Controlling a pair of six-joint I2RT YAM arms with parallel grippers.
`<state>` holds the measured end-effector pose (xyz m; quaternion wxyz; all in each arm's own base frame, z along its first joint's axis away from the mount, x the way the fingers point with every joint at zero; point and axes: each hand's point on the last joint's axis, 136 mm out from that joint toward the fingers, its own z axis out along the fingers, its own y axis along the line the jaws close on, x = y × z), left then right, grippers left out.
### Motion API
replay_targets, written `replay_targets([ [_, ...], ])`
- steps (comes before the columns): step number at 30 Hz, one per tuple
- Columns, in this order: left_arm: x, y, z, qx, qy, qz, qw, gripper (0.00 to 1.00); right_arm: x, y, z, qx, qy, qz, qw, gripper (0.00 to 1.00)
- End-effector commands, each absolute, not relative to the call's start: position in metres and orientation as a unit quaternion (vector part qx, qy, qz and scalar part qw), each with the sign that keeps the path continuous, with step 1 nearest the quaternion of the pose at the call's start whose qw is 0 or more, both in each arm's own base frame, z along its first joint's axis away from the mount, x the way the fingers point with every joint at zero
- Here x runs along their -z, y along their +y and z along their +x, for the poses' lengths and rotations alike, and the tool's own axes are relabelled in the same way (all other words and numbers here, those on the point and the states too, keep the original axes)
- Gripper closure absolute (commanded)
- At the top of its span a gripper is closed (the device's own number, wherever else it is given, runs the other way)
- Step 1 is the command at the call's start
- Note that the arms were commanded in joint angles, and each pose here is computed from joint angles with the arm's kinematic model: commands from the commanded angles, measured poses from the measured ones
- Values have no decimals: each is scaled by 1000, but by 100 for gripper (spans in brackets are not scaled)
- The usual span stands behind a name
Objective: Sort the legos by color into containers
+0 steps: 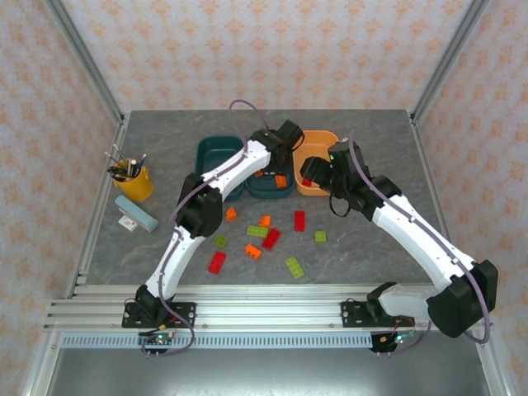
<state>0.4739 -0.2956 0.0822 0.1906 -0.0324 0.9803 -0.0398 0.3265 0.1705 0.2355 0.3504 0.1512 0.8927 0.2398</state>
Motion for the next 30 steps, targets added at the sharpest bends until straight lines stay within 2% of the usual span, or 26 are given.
replay_targets([
  [1,-139,-286,477,46,968,-46,242,70,-229,164,316,-225,902,135,344,28],
  [7,-206,-247,444,40,951,-79,295,46,-231,170,303,-203,918,55,335,28],
  [9,-218,-226,424,40,948,-94,302,36,-245,177,294,-209,913,19,351,28],
  [11,-230,-206,400,49,945,-112,304,31,-250,186,286,-213,910,-10,355,28],
  [15,-223,-165,348,39,948,-133,287,27,-255,213,269,-210,906,-73,359,28],
  [23,-165,-124,254,66,961,-158,218,26,-241,269,235,-228,902,-151,336,29],
  [30,-123,-126,215,113,966,-152,175,27,-211,299,213,-228,910,-195,287,29],
])
